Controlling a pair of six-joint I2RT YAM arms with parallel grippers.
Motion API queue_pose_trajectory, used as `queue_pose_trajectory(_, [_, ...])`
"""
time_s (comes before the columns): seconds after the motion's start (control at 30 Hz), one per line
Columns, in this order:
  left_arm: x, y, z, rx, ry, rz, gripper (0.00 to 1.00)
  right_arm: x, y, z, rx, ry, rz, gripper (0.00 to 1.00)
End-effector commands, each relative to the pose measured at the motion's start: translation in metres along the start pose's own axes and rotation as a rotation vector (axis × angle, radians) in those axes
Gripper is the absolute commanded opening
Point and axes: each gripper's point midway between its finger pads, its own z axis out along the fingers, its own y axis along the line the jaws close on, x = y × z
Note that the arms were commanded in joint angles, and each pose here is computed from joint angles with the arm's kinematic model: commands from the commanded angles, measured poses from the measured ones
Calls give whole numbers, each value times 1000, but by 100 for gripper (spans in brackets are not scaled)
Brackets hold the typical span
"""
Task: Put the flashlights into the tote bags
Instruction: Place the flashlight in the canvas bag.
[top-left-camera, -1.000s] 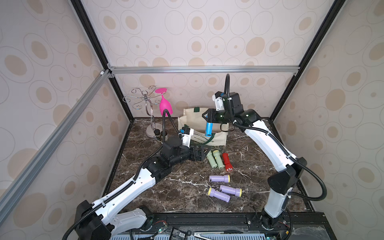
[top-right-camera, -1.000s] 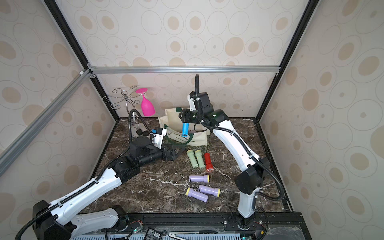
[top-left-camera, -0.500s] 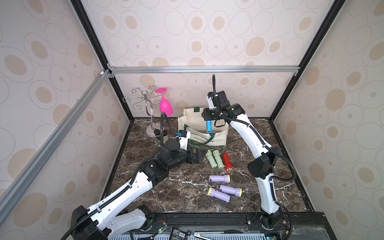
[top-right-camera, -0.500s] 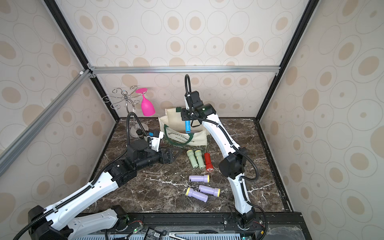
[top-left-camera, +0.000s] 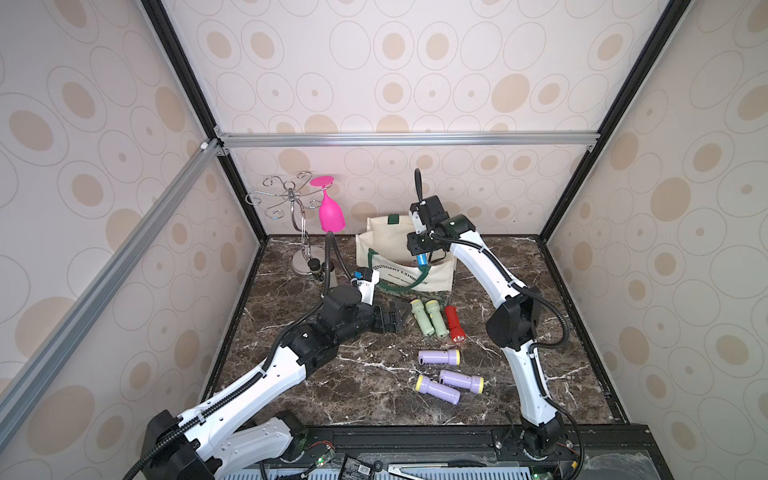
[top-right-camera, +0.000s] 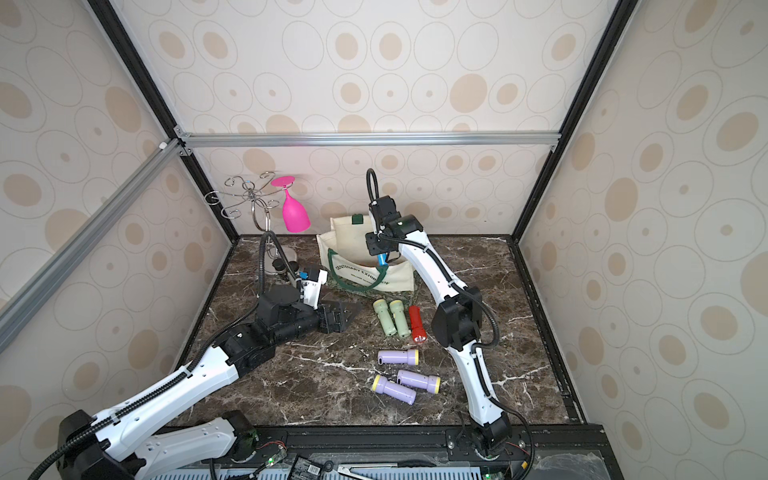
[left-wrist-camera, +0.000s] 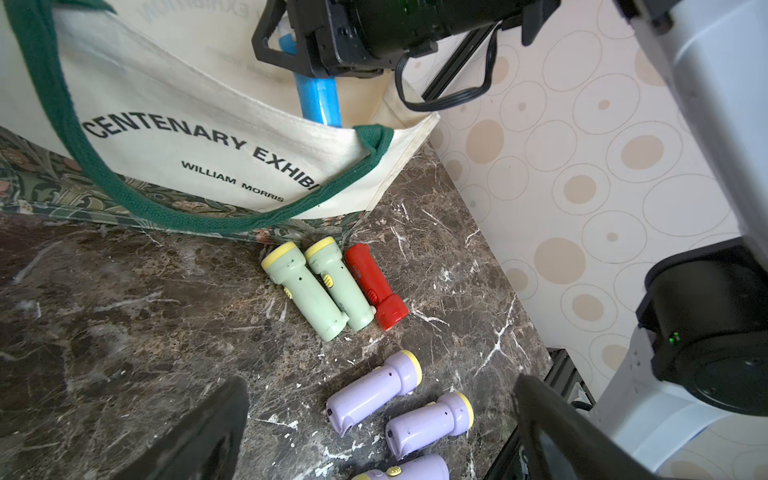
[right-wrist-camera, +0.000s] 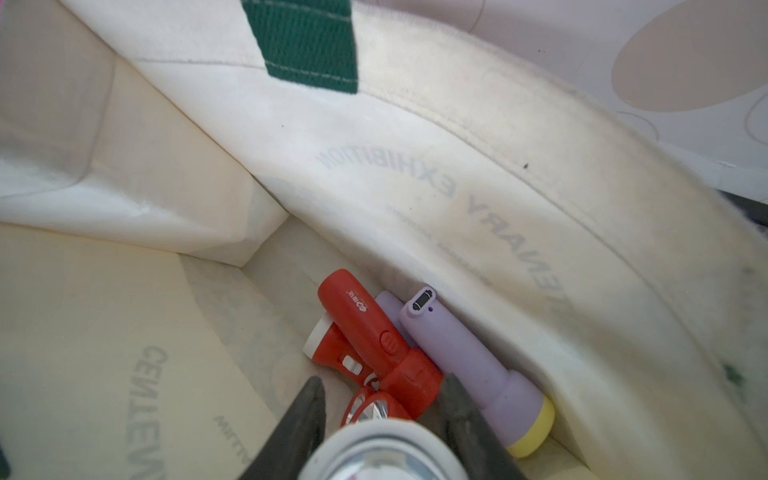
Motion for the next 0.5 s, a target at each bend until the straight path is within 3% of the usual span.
queue_pose_trajectory(0.0, [4,10,3,-28,-12,-33,97,3,1,4,-11,12,-18,13])
queue_pose_trajectory(0.27, [18,21,13,-21,-18,-100,97,2,1,2,-8,7,-22,24])
queue_pose_trajectory(0.37, [23,24,14,-24,-15,-110,97,-1,0,-4,-2,-2,-24,33])
queue_pose_trajectory(0.47, [25,26,14,-25,-14,-113,97,-7,-1,-13,5,-25,-26,48])
